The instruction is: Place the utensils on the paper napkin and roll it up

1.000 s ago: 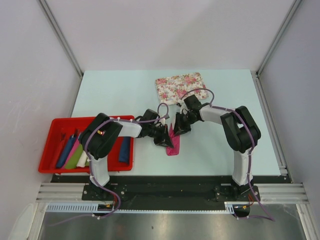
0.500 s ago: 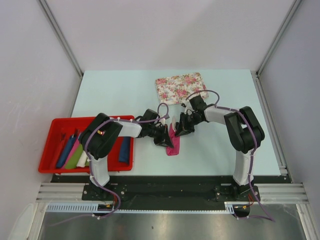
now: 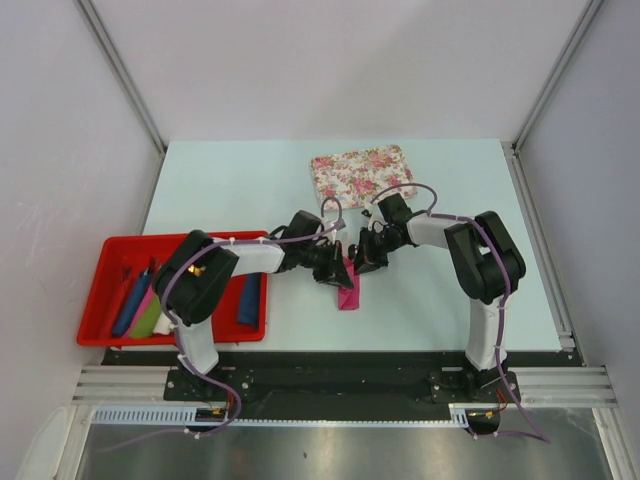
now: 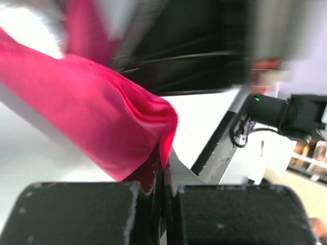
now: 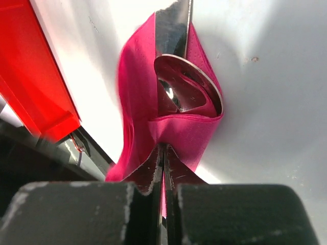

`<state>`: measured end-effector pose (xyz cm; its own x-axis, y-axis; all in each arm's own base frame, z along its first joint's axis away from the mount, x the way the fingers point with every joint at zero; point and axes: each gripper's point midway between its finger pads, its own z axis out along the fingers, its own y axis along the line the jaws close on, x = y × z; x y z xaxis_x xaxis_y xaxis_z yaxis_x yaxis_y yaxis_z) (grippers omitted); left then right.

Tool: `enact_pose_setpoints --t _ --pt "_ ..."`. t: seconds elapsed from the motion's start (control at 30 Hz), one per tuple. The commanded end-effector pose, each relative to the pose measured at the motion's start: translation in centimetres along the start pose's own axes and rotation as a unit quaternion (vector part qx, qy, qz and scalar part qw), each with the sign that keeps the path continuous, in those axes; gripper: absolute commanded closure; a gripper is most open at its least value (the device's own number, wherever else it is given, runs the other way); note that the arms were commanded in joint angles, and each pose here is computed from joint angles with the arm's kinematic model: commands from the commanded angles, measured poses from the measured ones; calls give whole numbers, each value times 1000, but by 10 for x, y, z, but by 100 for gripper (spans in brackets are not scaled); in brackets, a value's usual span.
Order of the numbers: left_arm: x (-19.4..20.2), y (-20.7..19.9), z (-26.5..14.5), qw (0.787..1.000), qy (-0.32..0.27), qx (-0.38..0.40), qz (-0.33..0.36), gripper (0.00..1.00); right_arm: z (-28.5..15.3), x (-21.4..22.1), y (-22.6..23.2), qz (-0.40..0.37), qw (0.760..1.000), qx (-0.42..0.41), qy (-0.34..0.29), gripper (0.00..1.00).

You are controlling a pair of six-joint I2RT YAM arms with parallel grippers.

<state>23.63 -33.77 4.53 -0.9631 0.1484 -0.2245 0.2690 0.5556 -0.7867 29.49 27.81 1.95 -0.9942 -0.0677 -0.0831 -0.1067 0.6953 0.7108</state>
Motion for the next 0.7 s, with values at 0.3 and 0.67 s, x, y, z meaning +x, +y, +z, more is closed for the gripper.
enact_pose_setpoints --t 0.3,0.67 --pt "-3 -22 28 997 13 43 65 100 14 2 -29 11 999 48 -3 100" --pt "14 10 40 999 32 20 39 97 -6 -4 -18 9 999 34 -1 88"
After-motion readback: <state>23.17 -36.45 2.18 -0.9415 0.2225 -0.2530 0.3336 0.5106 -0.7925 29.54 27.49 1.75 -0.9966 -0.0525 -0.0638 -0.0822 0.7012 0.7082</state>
